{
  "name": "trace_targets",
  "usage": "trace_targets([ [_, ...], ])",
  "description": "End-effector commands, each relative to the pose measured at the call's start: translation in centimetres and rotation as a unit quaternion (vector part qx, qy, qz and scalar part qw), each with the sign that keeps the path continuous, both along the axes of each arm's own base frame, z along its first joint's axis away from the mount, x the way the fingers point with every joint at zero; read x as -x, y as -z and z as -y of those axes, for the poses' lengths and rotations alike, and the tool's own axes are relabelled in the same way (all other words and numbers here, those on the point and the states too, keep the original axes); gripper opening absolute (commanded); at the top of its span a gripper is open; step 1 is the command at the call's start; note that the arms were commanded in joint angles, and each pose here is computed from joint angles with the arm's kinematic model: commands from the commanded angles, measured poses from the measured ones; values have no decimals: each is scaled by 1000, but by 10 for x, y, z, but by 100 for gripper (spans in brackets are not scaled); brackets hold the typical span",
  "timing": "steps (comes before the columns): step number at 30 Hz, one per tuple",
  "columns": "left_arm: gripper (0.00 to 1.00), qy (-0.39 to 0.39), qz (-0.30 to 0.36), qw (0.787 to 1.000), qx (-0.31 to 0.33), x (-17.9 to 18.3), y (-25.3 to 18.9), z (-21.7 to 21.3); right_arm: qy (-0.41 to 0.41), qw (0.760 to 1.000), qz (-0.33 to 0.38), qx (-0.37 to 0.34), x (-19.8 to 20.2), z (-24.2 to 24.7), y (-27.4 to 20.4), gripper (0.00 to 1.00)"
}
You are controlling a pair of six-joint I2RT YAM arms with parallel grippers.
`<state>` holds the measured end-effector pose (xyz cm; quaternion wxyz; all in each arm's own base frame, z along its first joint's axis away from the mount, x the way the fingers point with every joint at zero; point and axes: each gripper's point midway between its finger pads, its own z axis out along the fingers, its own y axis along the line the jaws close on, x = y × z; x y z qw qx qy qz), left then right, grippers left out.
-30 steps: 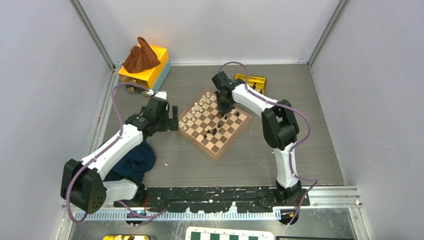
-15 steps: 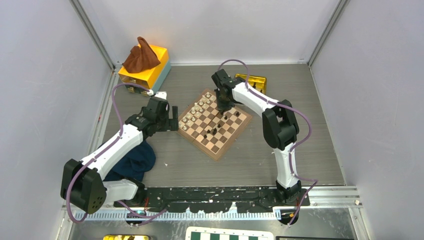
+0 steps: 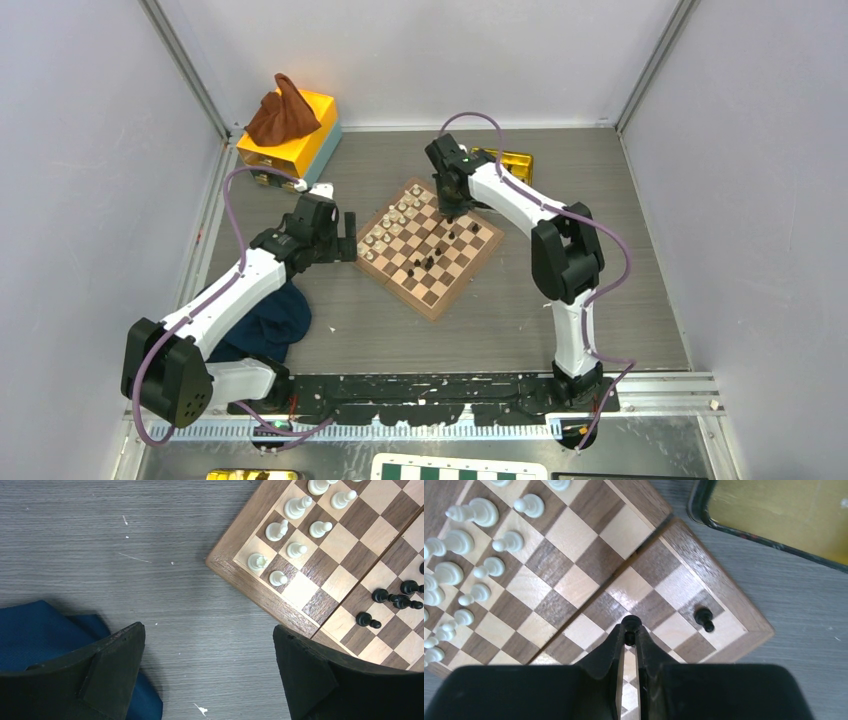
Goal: Set up the chess pieces on the board
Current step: Pick up the chess piece from the chessboard, then place the chess piece on the chessboard.
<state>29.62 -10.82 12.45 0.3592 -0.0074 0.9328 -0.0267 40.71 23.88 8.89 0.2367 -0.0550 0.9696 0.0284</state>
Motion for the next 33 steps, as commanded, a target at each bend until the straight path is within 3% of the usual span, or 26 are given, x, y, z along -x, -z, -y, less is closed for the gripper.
trace_targets([
  [1,100,0,21,1000,20,-6,-10,4,17,999,44,-1,4,18,-43,2],
  [18,99,7,9,1000,28,-5,-4,9,50,999,17,2,28,41,-22,2],
  [33,100,5,6,1000,24,-7,-3,9,52,998,6,-20,23,40,-4,2],
])
